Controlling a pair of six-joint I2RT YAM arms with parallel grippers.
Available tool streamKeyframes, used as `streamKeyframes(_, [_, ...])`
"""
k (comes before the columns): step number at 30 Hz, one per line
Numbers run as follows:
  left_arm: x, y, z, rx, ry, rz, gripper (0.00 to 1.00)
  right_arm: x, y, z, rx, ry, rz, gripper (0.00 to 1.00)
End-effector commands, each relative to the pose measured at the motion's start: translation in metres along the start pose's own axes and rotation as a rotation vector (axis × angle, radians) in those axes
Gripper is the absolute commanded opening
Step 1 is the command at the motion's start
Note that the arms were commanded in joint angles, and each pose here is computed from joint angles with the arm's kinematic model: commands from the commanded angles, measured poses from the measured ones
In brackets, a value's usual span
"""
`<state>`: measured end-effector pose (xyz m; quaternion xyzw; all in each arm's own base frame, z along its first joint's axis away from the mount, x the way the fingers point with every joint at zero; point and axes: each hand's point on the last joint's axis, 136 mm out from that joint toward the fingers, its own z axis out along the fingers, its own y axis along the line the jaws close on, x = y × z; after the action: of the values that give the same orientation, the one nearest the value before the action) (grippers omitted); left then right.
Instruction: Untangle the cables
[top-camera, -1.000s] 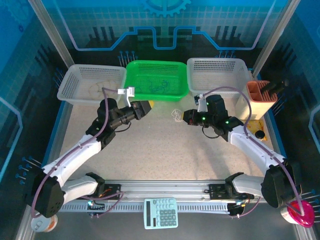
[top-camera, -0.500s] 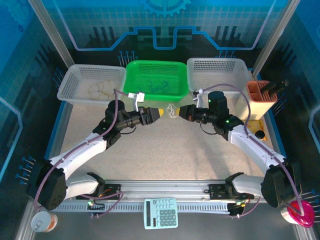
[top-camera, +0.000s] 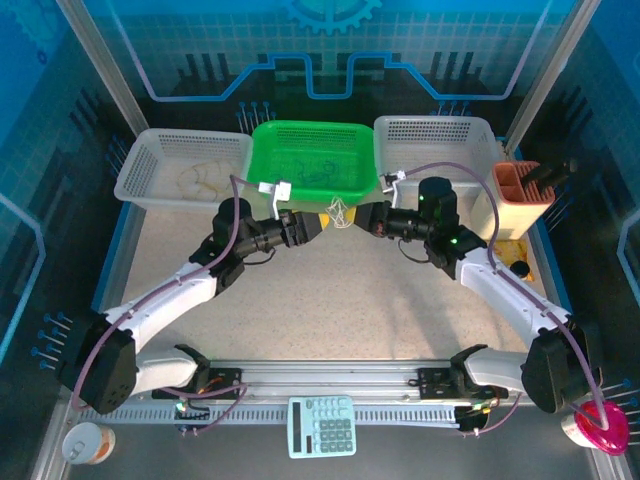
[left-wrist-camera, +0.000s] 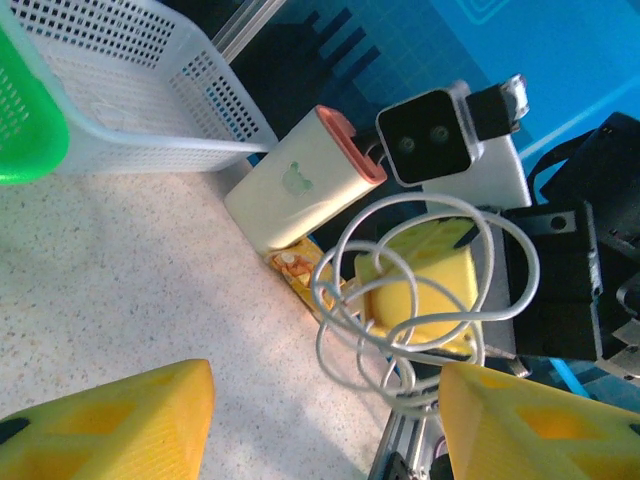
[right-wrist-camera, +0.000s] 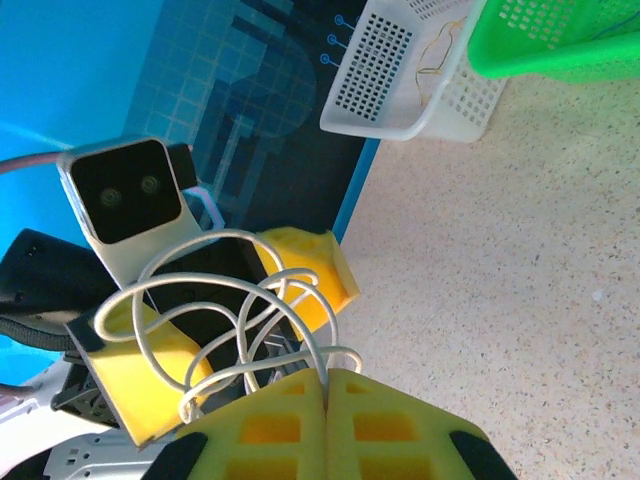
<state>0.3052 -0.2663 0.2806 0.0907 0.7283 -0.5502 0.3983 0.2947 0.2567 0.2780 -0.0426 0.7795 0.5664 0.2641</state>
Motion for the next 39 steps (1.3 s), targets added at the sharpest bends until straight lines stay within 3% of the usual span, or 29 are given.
streamKeyframes(1, [-0.021, -0.022, 0.004, 0.061, -0.055, 0.059, 0.62, -0.001, 0.016, 0.003, -0.027, 0.009, -0.038, 0.0])
streamKeyframes(7, [-0.029, -0.03, 0.004, 0.088, -0.074, 0.063, 0.61, 0.005, 0.015, 0.011, -0.018, 0.032, -0.047, 0.0])
streamKeyframes(11, [-0.03, -0.032, 0.005, 0.098, -0.074, 0.061, 0.52, 0.007, 0.017, 0.013, -0.02, 0.037, -0.051, 0.0])
streamKeyframes(23, [-0.041, -0.037, 0.0, 0.098, -0.13, 0.055, 0.0, 0.016, -0.002, 0.009, 0.069, 0.046, -0.064, 0.0])
streamKeyframes(33, [-0.068, -0.069, -0.026, 0.134, -0.19, 0.081, 0.0, 0.008, -0.101, -0.04, 0.56, -0.073, -0.131, 0.0])
streamKeyframes(39, [-0.09, -0.089, -0.045, 0.218, -0.259, 0.046, 0.0, 0.017, -0.142, -0.059, 0.715, -0.096, -0.093, 0.0])
